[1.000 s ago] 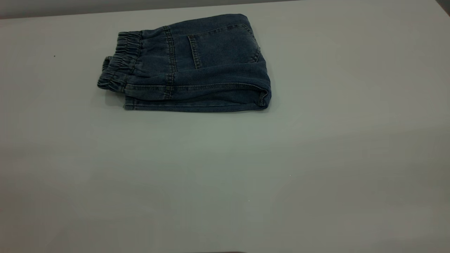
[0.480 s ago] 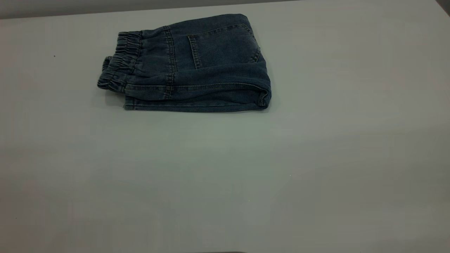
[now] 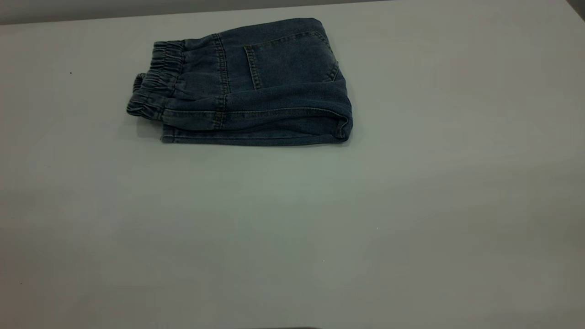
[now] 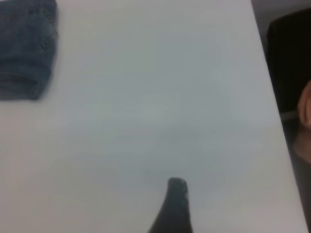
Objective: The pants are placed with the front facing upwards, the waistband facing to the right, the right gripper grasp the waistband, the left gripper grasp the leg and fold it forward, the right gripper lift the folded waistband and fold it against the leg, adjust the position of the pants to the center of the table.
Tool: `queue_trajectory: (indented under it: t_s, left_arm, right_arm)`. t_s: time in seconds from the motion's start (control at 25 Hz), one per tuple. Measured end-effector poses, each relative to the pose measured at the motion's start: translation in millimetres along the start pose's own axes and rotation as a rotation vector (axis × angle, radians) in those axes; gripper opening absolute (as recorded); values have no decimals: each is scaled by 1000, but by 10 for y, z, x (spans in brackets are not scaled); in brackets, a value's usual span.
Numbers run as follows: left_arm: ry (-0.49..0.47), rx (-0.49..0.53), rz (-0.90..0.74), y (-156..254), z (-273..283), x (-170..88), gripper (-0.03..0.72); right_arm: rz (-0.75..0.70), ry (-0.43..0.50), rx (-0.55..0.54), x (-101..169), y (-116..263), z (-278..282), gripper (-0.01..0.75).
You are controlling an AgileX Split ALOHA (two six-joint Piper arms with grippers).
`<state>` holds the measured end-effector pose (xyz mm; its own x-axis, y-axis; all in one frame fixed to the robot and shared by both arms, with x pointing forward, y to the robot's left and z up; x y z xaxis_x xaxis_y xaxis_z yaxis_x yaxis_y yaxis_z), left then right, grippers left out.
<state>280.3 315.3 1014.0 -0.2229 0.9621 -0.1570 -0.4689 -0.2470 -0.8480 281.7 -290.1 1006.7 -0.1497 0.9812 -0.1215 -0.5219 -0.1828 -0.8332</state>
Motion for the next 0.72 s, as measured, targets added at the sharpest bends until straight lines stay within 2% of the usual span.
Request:
queue_trajectory:
  t_s: [0.72]
  left_arm:
    - [0, 0, 0, 0, 0, 0, 506]
  right_arm:
    - [-3, 2, -6, -3, -9, 0, 587]
Point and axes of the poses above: a point on each arm's last joint axis where the gripper is mounted, z pointing back along that axis away from the gripper, x along the wrist's bending axis when the last joint is at zero, y = z × x, the point moved 6 cm from there along -z, pointing out along that axis toward the gripper, and after that the axes turned 12 degrees about z, right-handed, at the moved point
